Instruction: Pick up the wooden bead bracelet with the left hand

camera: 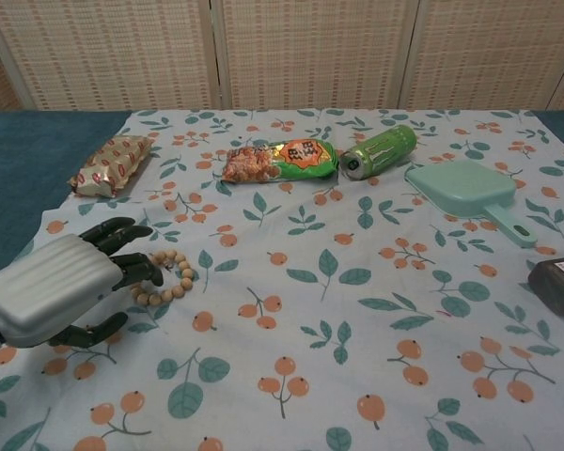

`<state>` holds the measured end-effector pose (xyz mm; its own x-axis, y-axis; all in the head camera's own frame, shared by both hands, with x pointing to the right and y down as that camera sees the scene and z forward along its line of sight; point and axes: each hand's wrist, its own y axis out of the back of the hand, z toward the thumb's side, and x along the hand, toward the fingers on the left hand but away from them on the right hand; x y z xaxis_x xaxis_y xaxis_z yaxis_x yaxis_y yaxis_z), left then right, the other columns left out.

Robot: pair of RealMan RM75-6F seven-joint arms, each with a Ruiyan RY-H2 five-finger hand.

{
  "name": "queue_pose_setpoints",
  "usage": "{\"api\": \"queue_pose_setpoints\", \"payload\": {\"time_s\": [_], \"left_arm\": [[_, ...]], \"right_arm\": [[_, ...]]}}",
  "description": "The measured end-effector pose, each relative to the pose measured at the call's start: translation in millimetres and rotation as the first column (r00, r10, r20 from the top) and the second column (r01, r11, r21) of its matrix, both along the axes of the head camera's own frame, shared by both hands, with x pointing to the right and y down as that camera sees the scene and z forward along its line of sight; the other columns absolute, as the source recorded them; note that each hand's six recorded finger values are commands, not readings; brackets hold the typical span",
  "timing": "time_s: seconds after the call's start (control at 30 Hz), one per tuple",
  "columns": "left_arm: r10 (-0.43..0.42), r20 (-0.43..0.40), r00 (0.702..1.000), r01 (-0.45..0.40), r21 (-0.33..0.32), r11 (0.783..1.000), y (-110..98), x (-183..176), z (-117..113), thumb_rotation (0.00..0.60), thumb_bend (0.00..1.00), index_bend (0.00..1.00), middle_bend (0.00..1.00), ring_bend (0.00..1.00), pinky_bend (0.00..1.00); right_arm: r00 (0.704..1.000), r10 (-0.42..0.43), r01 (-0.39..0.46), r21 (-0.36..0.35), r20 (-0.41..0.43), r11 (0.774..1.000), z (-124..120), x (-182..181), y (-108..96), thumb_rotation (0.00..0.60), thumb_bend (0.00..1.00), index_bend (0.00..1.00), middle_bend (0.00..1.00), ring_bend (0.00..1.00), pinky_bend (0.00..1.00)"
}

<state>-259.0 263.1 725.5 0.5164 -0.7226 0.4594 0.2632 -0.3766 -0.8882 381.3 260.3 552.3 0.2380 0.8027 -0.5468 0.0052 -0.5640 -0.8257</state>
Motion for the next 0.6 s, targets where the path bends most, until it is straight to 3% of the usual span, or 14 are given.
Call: {"api": "queue_pose_setpoints", "payload": {"time_s": [0.6], "left_arm": [[0.075, 0.117, 0.99, -0.081, 0.043, 0.996, -5, 6, 20, 0.6, 0.46, 0.51, 0.56, 0.21, 0.0]], "right_arm": [[1.0, 0.009, -0.009, 0.005, 0.012, 1.0, -4, 2, -1, 0.517, 0.22, 0.0, 0.0, 0.0, 0.0]]}}
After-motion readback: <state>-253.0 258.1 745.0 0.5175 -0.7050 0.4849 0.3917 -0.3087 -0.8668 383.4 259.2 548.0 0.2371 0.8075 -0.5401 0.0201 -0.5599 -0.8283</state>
